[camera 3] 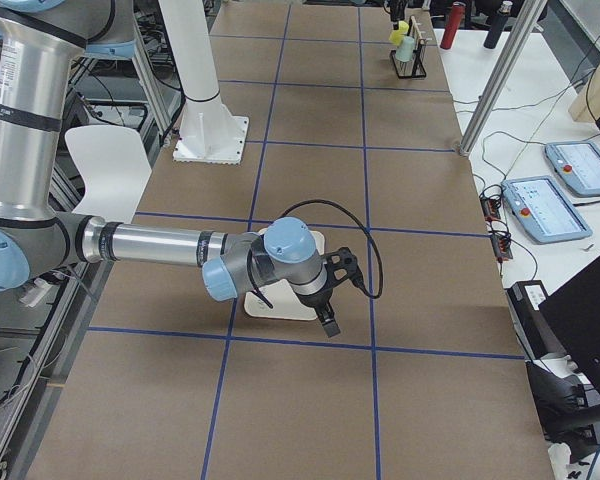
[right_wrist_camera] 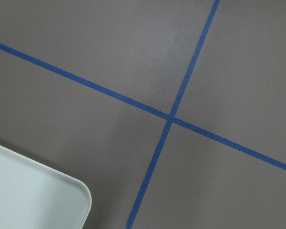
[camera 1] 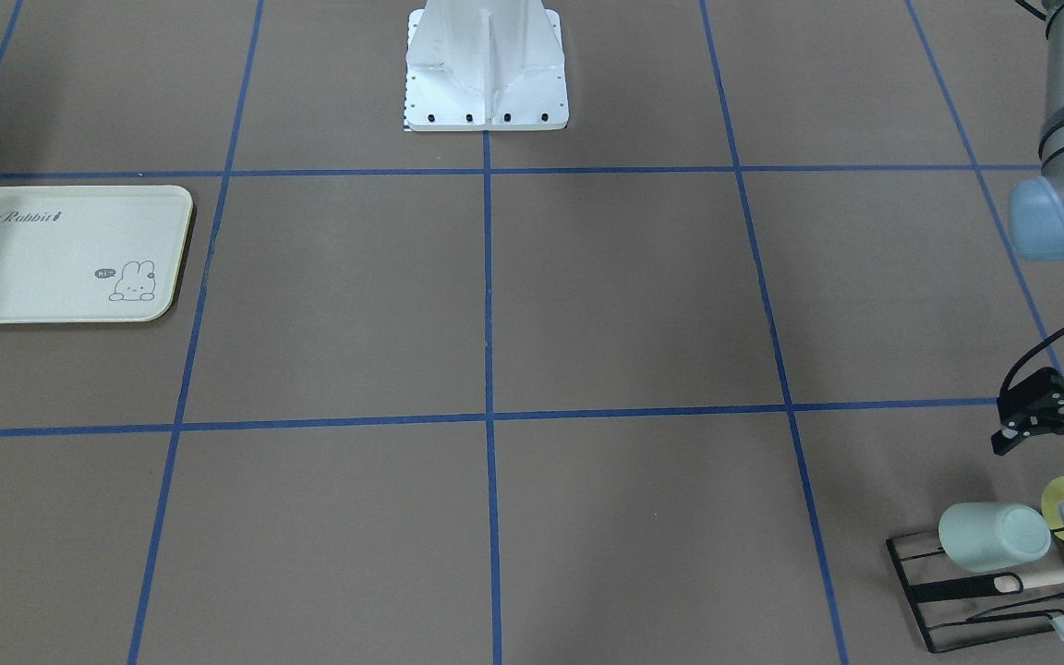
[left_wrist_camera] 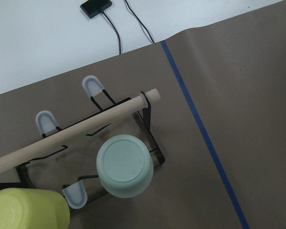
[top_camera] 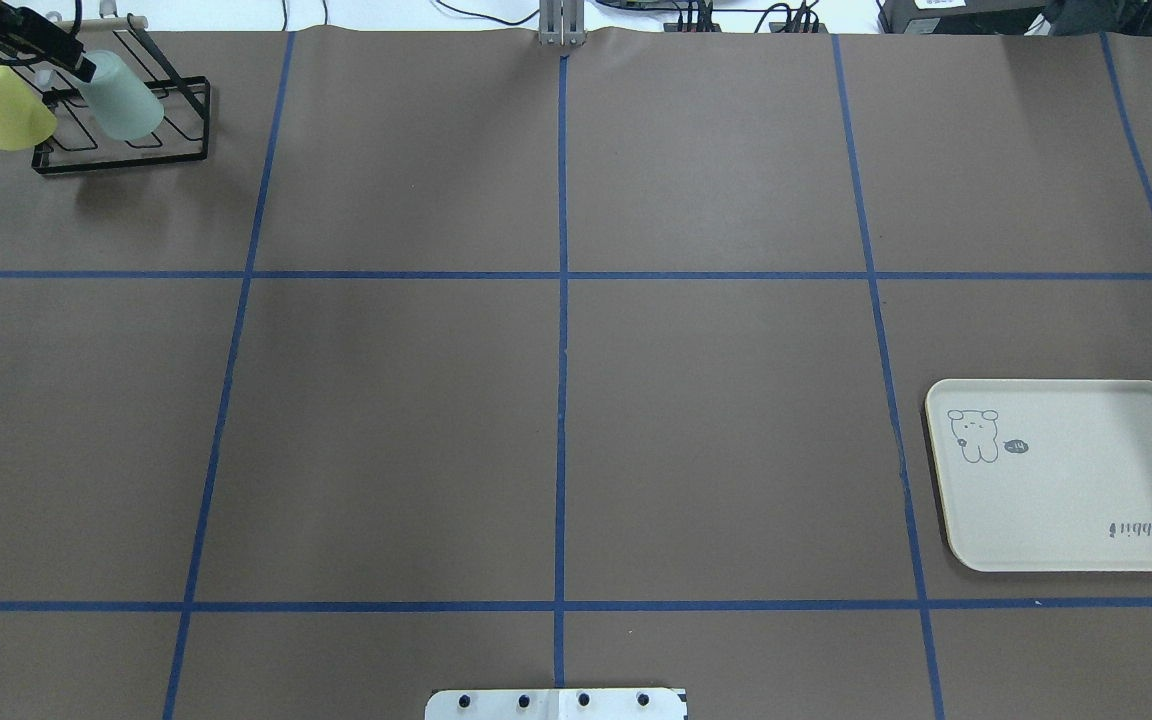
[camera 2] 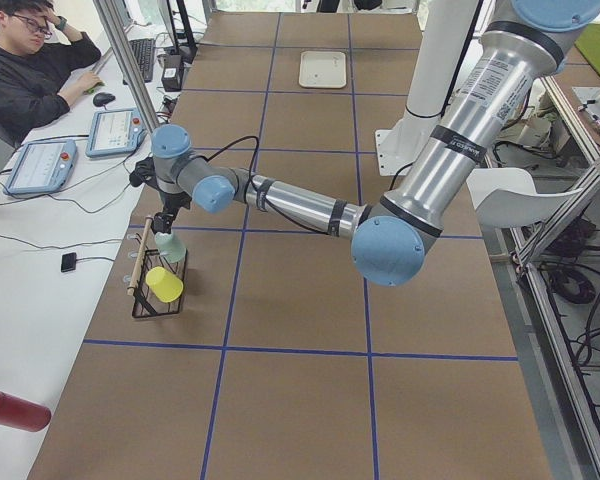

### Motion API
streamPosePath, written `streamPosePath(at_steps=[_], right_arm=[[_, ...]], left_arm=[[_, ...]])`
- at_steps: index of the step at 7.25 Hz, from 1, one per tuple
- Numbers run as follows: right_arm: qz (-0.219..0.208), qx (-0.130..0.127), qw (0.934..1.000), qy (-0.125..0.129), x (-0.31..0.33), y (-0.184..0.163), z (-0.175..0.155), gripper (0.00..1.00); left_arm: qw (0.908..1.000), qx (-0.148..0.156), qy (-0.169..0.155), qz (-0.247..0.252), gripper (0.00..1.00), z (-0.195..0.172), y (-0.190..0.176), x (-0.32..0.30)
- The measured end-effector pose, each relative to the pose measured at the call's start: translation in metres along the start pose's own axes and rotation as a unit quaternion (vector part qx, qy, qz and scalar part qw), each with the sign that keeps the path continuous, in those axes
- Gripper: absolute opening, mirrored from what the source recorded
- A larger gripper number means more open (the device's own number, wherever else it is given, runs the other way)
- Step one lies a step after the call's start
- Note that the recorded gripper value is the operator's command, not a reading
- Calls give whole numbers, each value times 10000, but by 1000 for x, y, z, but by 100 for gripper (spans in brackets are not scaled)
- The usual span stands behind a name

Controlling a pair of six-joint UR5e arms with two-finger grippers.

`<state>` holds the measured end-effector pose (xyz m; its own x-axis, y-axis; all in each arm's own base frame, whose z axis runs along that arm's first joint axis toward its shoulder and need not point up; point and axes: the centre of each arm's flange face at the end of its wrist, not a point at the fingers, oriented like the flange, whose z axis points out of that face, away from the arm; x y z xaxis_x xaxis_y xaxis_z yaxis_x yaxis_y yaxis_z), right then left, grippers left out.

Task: Left arm grabs green cup and hands to right arm on tray

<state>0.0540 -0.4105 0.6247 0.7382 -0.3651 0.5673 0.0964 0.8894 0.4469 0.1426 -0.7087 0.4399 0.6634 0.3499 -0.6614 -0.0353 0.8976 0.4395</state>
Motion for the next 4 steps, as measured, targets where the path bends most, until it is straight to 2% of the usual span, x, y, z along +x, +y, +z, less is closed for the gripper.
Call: streamPosePath(at_steps=[4], right_arm=[[5,-1,10000,-2,0,0,0,100]], left_arm=[[9996,-113,-77,-237,100,33,-30,-10]])
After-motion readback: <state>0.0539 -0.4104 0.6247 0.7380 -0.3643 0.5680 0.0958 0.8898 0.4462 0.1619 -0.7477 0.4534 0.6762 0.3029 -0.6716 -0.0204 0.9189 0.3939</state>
